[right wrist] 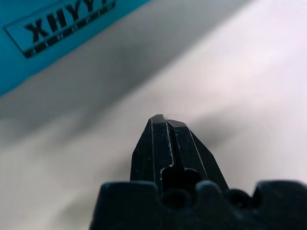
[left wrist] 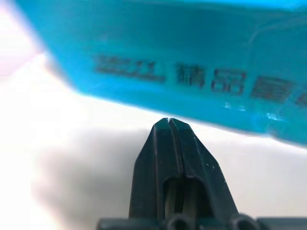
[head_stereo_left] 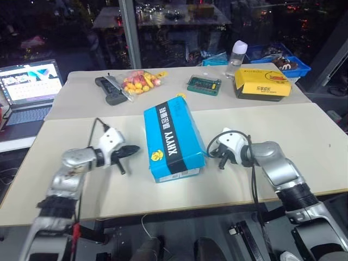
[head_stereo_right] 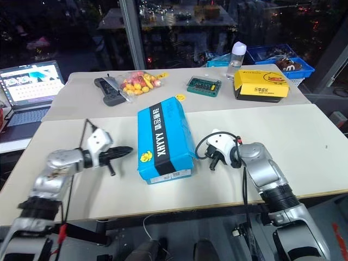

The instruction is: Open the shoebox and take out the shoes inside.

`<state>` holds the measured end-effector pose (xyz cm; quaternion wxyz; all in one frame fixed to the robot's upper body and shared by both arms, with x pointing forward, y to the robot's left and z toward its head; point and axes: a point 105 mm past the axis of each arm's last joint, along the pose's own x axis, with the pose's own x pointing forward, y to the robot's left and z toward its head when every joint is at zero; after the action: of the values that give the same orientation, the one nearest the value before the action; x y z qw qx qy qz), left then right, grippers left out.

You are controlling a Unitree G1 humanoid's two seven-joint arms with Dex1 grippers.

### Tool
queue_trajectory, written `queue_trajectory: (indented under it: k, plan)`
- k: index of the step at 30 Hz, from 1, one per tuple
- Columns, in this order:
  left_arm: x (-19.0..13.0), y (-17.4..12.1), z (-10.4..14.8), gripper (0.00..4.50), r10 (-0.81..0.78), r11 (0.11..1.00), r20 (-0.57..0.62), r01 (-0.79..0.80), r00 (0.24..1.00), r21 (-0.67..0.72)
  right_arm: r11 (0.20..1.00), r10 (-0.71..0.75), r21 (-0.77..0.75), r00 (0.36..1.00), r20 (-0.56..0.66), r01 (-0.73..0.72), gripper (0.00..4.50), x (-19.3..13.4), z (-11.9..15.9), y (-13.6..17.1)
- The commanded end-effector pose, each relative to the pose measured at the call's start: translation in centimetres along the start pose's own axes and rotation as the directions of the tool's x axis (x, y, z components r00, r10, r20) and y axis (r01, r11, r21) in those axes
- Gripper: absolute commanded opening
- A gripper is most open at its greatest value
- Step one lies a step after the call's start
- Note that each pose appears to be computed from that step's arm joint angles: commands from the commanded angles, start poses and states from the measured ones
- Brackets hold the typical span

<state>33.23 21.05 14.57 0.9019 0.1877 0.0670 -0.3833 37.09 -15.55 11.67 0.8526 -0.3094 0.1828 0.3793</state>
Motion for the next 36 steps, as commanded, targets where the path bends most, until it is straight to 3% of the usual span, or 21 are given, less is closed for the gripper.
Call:
queue_trajectory:
  k: [1,5,10,26,29,33,36]
  plan:
    - [-3.6,-1.1,5.3,0.01,0.037,0.999,0.164,-0.032,0.986,-0.034,0.999,-0.024,-0.03,0.999,0.027,0.025,0.0,-0.8,0.6,-1.2]
    - [-6.9,-5.6,6.9,0.01,-0.036,0.985,0.195,0.068,0.98,-0.158,0.999,0.006,-0.054,1.0,0.024,-0.005,0.0,-0.6,0.8,-1.3]
    - [-8.7,-10.1,5.9,0.01,-0.093,0.961,0.161,0.131,0.983,-0.244,0.99,0.068,-0.124,0.998,0.008,-0.066,0.0,-0.5,1.2,-0.6]
    - [-8.8,-12.9,6.2,0.01,-0.095,0.951,0.174,0.14,0.98,-0.274,0.928,0.203,-0.335,0.975,0.089,-0.162,0.0,-3.4,7.9,0.2]
    - [-8.5,-12.9,6.3,0.01,-0.095,0.952,0.176,0.141,0.98,-0.272,0.905,0.227,-0.395,0.964,0.137,-0.157,0.0,-4.1,10.9,0.4]
    - [-8.2,-13.0,6.4,0.01,-0.097,0.95,0.181,0.146,0.979,-0.275,0.883,0.256,-0.456,0.926,0.277,-0.107,0.0,-4.1,17.5,1.1]
    - [-8.0,-13.6,6.7,0.01,-0.122,0.945,0.195,0.174,0.973,-0.278,0.935,0.224,-0.354,0.814,0.535,-0.025,0.0,-5.2,24.8,0.8]
